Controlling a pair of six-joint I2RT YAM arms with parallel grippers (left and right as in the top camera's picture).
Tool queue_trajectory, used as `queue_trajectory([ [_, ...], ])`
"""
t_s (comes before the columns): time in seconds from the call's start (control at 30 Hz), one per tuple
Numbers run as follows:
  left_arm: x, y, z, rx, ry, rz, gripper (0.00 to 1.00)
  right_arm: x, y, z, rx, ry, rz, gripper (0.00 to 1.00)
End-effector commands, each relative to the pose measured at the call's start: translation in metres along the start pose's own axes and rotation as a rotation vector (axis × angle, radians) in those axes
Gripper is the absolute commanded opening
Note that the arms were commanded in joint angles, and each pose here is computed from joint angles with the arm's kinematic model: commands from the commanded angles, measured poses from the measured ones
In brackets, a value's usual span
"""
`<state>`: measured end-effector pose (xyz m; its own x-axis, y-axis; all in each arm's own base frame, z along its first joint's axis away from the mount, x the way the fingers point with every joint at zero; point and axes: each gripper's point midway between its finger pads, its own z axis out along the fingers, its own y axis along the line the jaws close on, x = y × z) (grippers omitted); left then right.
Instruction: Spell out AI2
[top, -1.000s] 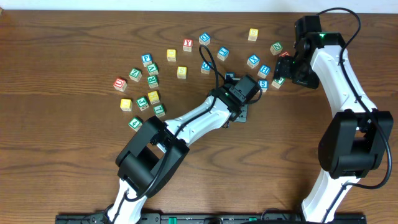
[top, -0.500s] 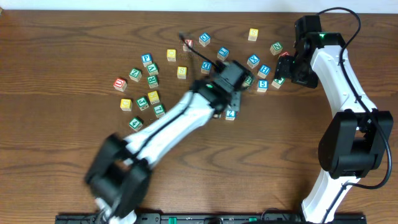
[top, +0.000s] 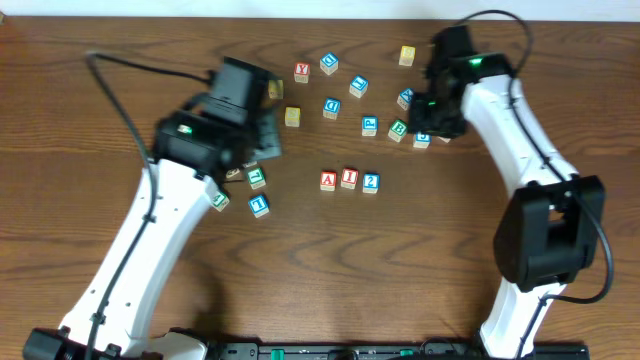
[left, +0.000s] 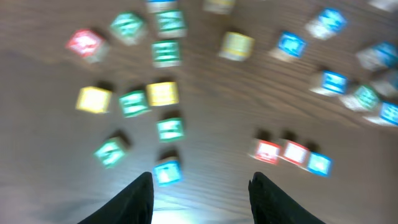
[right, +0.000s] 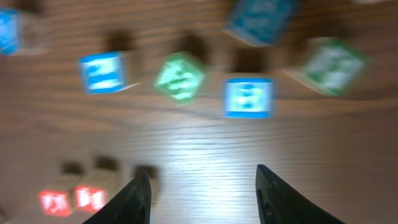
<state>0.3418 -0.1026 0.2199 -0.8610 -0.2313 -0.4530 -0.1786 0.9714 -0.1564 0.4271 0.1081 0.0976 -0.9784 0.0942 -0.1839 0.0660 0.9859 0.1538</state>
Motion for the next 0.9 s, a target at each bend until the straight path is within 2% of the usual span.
queue_trajectory([
  [0.0, -0.008, 0.037, -0.002, -0.066, 0.008, -0.058, 0.49, 0.007, 0.039, -0.009, -0.043, -0.029, -0.048, 0.49],
  [0.13, -0.004, 0.062, -0.003, -0.116, 0.044, -0.108, 0.49, 0.009, 0.069, -0.008, -0.072, -0.059, -0.063, 0.43],
  [0.33, -0.005, 0.070, -0.003, -0.130, 0.049, -0.123, 0.49, 0.013, 0.100, -0.001, -0.045, -0.114, -0.070, 0.21],
  [0.4, -0.005, 0.070, -0.003, -0.130, 0.049, -0.123, 0.49, 0.017, 0.107, 0.003, -0.030, -0.117, -0.078, 0.17],
  [0.87, -0.005, 0.070, -0.003, -0.131, 0.049, -0.123, 0.49, 0.039, 0.116, 0.054, 0.024, -0.026, -0.086, 0.06],
])
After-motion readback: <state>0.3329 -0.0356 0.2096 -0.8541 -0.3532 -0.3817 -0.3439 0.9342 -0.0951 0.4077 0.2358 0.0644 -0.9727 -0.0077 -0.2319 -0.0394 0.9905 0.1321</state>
